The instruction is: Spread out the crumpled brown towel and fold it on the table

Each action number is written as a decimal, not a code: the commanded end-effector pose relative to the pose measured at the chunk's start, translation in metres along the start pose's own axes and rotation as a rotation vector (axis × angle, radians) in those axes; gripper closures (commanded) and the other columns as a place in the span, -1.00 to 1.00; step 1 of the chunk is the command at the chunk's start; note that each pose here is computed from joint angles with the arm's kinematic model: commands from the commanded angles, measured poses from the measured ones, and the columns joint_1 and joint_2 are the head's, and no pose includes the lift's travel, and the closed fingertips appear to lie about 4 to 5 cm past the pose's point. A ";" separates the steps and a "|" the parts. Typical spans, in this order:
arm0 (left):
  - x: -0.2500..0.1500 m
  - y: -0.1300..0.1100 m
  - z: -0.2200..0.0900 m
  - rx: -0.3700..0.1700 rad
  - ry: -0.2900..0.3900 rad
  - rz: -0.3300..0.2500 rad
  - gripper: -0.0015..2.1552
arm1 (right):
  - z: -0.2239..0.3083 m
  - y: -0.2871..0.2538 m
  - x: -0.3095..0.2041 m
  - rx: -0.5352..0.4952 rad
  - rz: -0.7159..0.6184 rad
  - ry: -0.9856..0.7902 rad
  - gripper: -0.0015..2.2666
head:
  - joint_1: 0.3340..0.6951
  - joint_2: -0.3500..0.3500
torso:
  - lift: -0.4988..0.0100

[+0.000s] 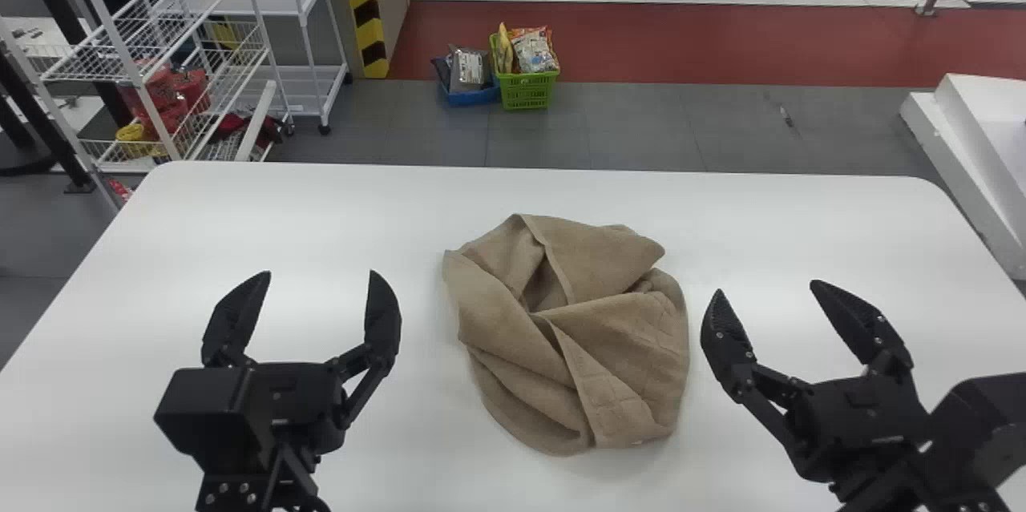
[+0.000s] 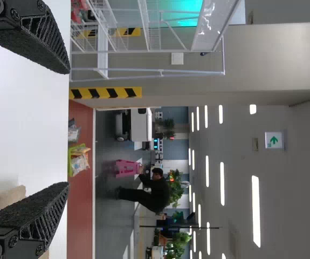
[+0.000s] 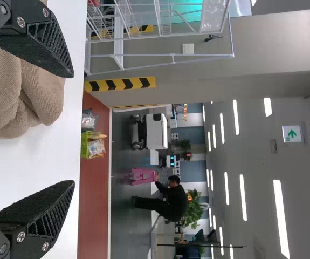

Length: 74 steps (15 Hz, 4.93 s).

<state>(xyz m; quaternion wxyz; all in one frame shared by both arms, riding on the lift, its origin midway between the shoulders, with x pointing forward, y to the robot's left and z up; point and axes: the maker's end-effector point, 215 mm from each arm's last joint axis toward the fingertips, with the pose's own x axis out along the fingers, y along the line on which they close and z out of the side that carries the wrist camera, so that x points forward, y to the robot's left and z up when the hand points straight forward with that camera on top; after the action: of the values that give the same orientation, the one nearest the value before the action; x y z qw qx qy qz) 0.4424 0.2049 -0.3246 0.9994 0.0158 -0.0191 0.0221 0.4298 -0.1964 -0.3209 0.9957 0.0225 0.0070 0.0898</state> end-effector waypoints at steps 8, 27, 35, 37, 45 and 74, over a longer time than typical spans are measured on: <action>0.000 -0.003 -0.004 0.010 0.004 -0.014 -0.92 | 0.001 0.000 0.001 0.001 0.000 -0.003 -0.90 | 1.00 0.02 | 0.46; 0.001 -0.009 -0.003 0.009 0.003 -0.027 -0.92 | 0.001 0.002 0.001 0.000 0.003 -0.001 -0.88 | 1.00 0.00 | 0.46; 0.001 -0.009 -0.003 0.011 0.002 -0.027 -0.92 | 0.002 0.002 0.001 0.000 0.002 -0.003 -0.88 | 1.00 0.01 | 0.46; 0.001 -0.009 -0.004 0.010 0.004 -0.027 -0.92 | 0.002 0.002 0.002 0.000 0.002 -0.003 -0.88 | 1.00 0.01 | 0.46; 0.002 -0.011 -0.005 0.004 0.008 -0.027 -0.92 | 0.002 0.002 0.002 0.000 0.003 -0.004 -0.88 | 1.00 0.00 | 0.46; -0.003 -0.026 -0.010 0.006 0.018 -0.068 -0.92 | 0.002 -0.035 -0.004 -0.031 -0.058 0.007 -0.88 | 1.00 -0.12 | 0.46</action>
<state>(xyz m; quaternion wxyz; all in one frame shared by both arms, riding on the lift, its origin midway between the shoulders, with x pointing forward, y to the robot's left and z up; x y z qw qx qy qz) 0.4428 0.1825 -0.3370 0.9997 0.0208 -0.0082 -0.0082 0.4336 -0.2251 -0.3182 0.9977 0.0089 0.0072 0.0667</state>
